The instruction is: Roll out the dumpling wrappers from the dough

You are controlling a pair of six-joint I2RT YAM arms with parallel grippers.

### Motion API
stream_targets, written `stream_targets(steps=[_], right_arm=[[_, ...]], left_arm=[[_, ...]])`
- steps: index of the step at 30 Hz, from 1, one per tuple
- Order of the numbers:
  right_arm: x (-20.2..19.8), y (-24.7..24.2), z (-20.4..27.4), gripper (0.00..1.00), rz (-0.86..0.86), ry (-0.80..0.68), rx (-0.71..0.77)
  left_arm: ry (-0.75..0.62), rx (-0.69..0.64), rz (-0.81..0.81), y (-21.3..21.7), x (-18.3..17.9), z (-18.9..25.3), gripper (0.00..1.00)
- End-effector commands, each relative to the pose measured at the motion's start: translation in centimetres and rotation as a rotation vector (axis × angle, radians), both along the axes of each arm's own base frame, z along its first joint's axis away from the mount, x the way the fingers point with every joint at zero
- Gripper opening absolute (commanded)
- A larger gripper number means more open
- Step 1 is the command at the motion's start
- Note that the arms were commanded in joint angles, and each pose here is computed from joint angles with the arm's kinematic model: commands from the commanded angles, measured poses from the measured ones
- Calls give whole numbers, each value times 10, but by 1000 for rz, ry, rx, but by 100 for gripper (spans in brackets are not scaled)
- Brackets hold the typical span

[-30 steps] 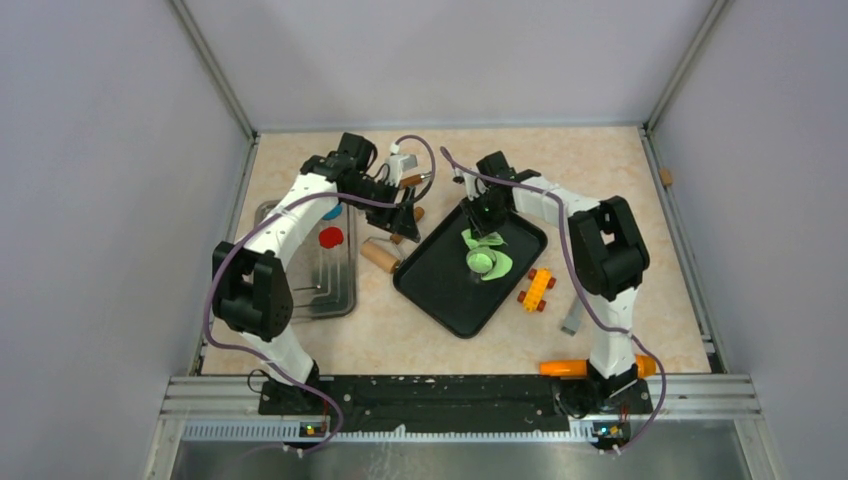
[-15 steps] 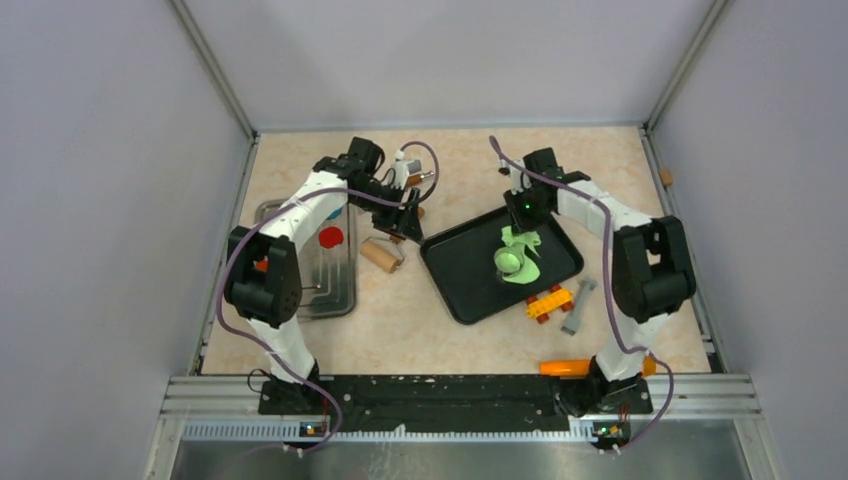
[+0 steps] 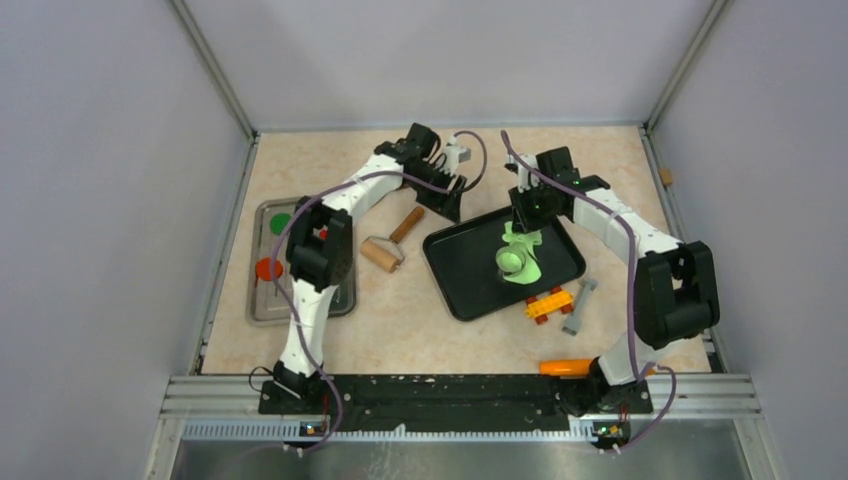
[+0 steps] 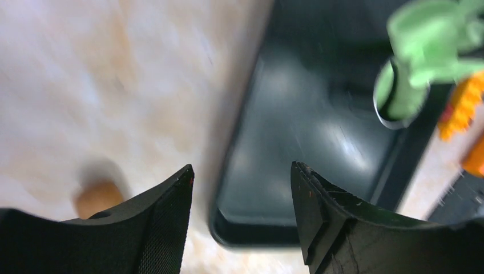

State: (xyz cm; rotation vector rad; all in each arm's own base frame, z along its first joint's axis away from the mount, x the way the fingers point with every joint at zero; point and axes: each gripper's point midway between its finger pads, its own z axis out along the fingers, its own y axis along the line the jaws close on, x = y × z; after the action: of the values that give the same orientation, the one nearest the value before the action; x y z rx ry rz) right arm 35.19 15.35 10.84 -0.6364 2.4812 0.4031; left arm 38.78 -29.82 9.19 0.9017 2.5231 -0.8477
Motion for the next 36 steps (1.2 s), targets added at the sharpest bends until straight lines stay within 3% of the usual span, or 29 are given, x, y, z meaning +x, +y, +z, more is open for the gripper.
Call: stream_targets(steps=[1,15,20,26,30,36], right_arm=[[-1,-11,13,19,-36,-30,27],[-10,-28,-4,18,-71,14,22],[-7,-28,-5,18,-71,15,21],[-5,-33,-6,17,-82,16,1],[-7,-44,-17,17,-107,46,-12],[-8,-55,-21,17,-138,64,-17]], left_arm=[[-192,9,-59,-15,62,5,66],[-101,23,-160,-49,44,-44,61],[-100,64,-130,-46,46,-51,48],[-81,194,10,-10,45,-54,15],[-12,220,122,24,33,-53,0],[66,225,203,56,16,-54,0]])
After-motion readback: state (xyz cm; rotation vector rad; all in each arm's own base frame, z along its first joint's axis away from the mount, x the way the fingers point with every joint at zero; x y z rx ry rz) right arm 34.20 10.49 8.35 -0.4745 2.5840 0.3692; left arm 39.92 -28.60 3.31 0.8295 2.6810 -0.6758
